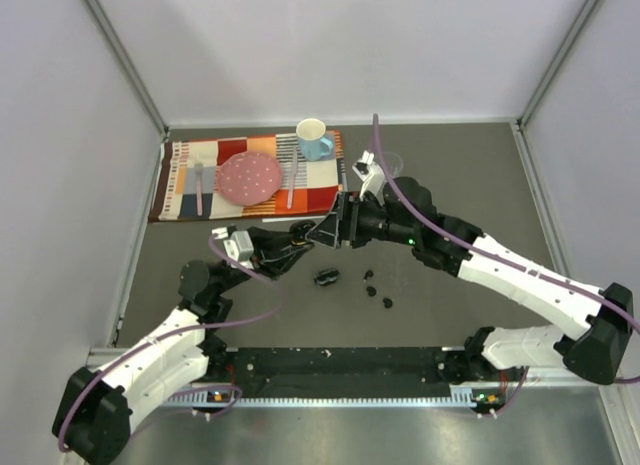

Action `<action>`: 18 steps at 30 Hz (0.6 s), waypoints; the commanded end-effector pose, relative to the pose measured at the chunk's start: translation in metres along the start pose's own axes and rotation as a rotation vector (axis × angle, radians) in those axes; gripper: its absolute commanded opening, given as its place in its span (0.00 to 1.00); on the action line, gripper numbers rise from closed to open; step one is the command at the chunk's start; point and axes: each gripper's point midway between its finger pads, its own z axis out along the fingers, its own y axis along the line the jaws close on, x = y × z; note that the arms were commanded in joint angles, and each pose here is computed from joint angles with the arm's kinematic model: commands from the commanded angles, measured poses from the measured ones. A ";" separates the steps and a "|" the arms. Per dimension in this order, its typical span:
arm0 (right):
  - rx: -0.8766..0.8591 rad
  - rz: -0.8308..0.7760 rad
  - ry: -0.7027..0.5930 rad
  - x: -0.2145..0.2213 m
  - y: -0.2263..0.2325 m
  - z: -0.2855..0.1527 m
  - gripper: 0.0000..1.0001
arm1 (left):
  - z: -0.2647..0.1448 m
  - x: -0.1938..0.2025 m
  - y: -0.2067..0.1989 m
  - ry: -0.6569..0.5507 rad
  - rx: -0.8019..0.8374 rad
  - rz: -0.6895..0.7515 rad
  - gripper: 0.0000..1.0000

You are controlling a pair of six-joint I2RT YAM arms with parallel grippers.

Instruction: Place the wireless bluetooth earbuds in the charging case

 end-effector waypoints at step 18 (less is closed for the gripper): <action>-0.170 0.084 -0.007 -0.020 0.048 -0.011 0.81 | 0.003 -0.020 -0.004 -0.074 0.029 0.055 0.00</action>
